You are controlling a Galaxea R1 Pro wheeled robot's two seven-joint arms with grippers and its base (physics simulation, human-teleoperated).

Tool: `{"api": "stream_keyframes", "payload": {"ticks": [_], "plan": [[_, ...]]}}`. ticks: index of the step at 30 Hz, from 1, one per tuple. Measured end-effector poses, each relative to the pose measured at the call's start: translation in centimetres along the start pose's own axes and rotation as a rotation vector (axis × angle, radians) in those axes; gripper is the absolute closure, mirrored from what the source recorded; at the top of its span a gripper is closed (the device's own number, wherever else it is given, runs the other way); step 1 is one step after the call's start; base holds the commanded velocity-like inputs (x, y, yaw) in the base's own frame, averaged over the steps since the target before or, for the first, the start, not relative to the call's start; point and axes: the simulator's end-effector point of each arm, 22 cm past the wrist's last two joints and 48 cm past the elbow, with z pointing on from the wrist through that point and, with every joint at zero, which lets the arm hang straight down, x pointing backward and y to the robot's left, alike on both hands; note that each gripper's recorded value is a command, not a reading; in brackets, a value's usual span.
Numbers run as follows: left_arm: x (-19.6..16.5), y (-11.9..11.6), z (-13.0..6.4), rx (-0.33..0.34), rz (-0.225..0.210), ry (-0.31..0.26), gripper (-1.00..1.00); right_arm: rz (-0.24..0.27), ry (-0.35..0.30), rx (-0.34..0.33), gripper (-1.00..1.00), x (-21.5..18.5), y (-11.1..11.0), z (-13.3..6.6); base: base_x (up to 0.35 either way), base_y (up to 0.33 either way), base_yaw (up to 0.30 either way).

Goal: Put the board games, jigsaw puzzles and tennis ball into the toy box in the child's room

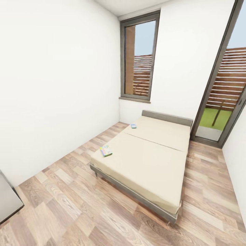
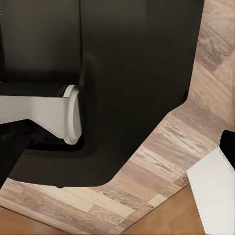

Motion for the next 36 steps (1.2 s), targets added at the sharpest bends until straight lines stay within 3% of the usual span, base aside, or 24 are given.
{"api": "stream_keyframes", "payload": {"ticks": [36], "plan": [[-0.02, 0.03, 0.0, 0.0, -0.001, 0.0, -1.0, -0.002, 0.001, -0.001, -1.0, 0.03, 0.11, 0.0, 0.0, 0.0, 0.272]]}}
